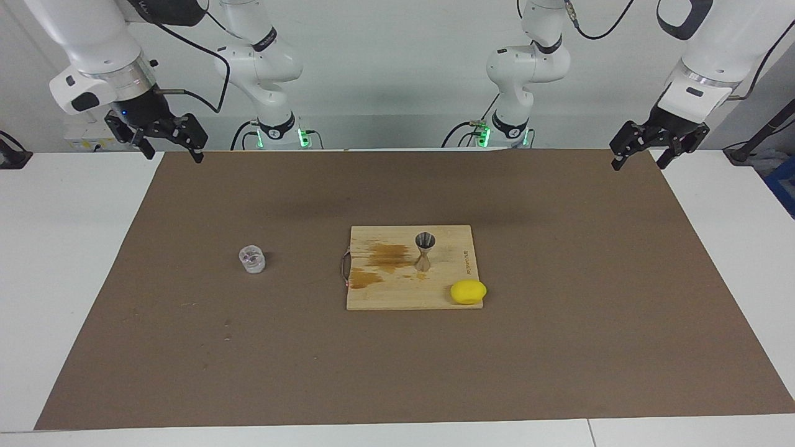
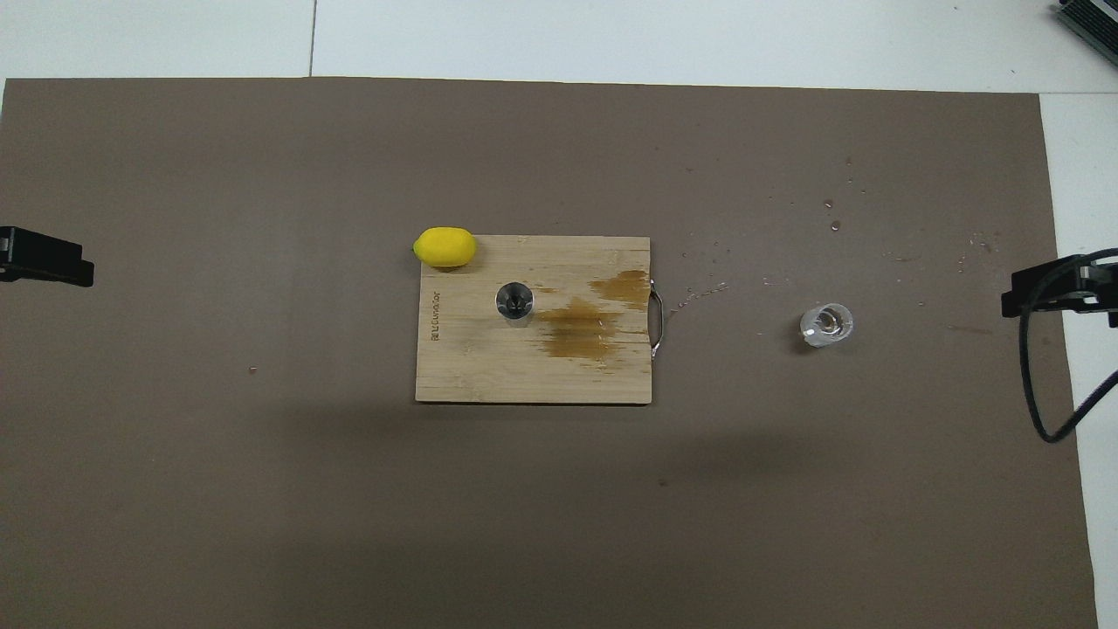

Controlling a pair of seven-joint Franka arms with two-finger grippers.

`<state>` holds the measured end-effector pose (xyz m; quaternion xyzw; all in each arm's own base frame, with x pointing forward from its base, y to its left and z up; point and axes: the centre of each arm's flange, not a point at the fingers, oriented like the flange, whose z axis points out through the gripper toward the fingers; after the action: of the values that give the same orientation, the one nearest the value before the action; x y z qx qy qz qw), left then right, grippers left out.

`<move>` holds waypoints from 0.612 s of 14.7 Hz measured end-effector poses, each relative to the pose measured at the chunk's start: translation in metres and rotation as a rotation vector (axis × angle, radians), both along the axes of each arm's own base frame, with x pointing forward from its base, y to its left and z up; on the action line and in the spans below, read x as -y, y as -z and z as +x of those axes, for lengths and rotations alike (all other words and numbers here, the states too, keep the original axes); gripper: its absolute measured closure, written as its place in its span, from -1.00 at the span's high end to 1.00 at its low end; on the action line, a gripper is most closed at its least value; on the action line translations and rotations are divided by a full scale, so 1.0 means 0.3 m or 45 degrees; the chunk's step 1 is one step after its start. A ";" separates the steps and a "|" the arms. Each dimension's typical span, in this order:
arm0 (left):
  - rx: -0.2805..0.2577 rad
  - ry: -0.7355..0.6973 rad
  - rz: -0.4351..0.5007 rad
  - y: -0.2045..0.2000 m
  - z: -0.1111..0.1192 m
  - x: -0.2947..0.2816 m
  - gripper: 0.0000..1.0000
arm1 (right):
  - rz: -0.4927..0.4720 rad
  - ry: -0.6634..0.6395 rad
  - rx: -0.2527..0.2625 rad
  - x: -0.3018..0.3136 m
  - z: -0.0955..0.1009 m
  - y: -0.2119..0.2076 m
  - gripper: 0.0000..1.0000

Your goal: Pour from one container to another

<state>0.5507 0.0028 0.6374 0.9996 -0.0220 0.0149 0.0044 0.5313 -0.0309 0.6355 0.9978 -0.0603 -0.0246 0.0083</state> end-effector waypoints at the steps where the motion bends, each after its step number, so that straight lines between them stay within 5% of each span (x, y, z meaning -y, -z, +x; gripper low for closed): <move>1: 0.000 0.000 0.000 0.000 0.000 0.000 1.00 | 0.000 0.002 -0.002 0.000 -0.004 0.001 1.00; 9: 0.000 0.000 0.000 0.000 0.000 0.000 1.00 | 0.001 0.003 -0.002 -0.006 -0.014 0.001 1.00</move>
<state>0.5507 0.0027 0.6374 0.9996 -0.0221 0.0149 0.0044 0.5271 -0.0292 0.6353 0.9978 -0.0614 -0.0254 0.0079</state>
